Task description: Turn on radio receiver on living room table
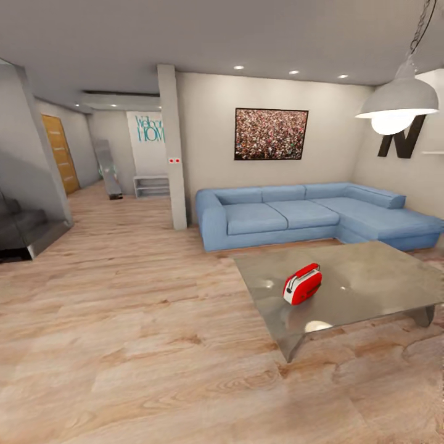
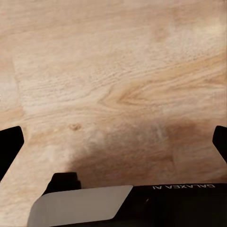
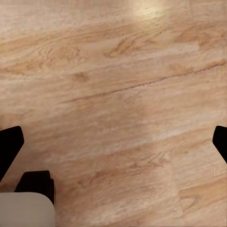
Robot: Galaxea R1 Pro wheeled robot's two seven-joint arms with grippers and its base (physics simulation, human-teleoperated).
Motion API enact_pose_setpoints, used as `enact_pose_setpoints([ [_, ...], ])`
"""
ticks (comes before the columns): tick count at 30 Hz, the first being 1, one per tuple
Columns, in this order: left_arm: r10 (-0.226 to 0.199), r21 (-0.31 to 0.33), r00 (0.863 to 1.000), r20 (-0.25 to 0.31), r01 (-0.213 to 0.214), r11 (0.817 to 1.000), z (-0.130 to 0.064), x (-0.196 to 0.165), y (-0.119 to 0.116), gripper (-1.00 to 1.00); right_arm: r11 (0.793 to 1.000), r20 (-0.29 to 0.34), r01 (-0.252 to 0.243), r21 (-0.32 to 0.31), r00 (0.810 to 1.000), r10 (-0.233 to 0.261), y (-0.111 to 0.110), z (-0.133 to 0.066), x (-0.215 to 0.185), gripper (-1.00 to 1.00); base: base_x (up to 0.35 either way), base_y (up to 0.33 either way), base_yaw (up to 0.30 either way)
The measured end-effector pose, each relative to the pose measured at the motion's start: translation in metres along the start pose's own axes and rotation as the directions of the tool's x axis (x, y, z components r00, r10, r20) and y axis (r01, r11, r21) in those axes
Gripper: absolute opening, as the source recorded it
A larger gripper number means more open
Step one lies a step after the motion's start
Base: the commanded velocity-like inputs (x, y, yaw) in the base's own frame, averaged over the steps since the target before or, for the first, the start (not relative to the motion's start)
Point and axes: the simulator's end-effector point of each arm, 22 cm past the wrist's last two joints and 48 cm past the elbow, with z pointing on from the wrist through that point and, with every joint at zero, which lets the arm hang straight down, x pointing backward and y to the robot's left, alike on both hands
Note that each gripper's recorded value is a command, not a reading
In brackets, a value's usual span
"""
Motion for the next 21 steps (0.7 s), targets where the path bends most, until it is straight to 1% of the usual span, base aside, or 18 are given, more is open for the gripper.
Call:
enact_pose_setpoints([
  [21,0.000,0.001,1.000,0.000,0.000,1.000,0.0000,0.0000,-0.0001,1.00,1.000,0.000,-0.001,0.000,1.000,0.001,0.0000,0.0000,-0.0002,1.00,0.268,0.220,-0.252],
])
